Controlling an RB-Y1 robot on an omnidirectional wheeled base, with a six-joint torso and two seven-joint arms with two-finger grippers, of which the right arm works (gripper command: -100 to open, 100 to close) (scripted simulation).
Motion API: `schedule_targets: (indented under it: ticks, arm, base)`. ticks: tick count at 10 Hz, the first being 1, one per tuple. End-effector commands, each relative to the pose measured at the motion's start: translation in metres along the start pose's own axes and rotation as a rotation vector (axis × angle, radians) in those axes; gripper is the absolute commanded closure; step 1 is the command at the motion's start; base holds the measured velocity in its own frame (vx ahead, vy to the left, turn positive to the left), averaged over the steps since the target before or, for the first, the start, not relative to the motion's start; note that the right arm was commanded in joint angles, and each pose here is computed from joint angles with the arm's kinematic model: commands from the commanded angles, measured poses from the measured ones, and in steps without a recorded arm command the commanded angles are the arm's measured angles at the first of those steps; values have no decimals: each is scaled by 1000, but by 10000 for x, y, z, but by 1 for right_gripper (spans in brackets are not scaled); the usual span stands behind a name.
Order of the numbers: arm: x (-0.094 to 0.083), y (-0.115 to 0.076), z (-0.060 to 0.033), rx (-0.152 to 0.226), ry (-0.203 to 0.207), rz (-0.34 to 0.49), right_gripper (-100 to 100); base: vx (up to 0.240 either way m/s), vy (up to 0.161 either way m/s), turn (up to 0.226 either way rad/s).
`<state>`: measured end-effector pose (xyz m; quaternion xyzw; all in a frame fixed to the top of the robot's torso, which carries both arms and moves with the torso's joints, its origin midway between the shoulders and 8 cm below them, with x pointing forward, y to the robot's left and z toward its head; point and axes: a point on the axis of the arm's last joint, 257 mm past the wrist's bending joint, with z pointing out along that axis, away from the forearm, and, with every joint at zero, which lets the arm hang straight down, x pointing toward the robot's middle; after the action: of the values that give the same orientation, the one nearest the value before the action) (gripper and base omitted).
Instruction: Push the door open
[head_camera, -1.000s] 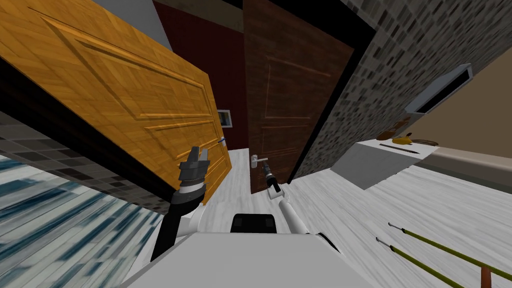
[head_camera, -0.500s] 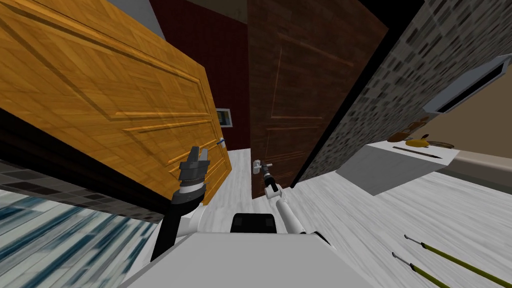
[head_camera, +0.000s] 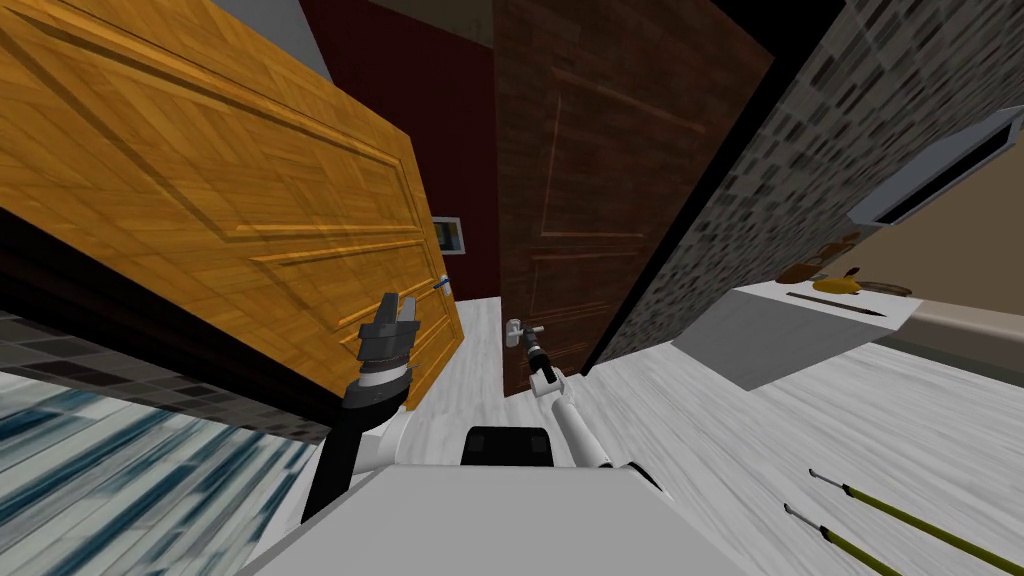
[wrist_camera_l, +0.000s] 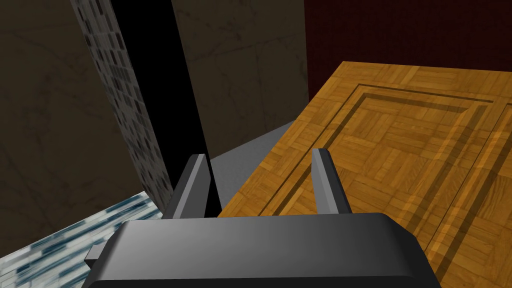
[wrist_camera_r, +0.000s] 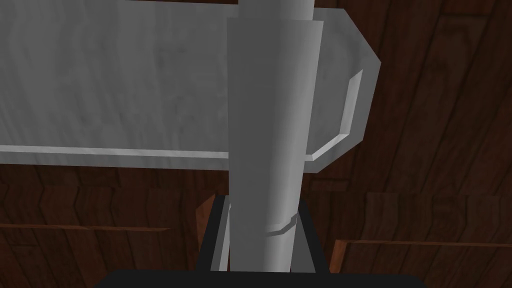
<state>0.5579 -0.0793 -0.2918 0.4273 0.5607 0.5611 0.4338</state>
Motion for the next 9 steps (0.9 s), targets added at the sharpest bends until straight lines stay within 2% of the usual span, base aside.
schedule_targets:
  ticks: [1,4,9]
  arm:
    - [-2,-26,-14,5,0,-1,100]
    - [-213,-17,-12,4,-28,-17,100]
    - [-656,-24,-42,8,-94,-43,100]
  base:
    - [0,0,0]
    - [133,81,-38]
    - [188,135,-66]
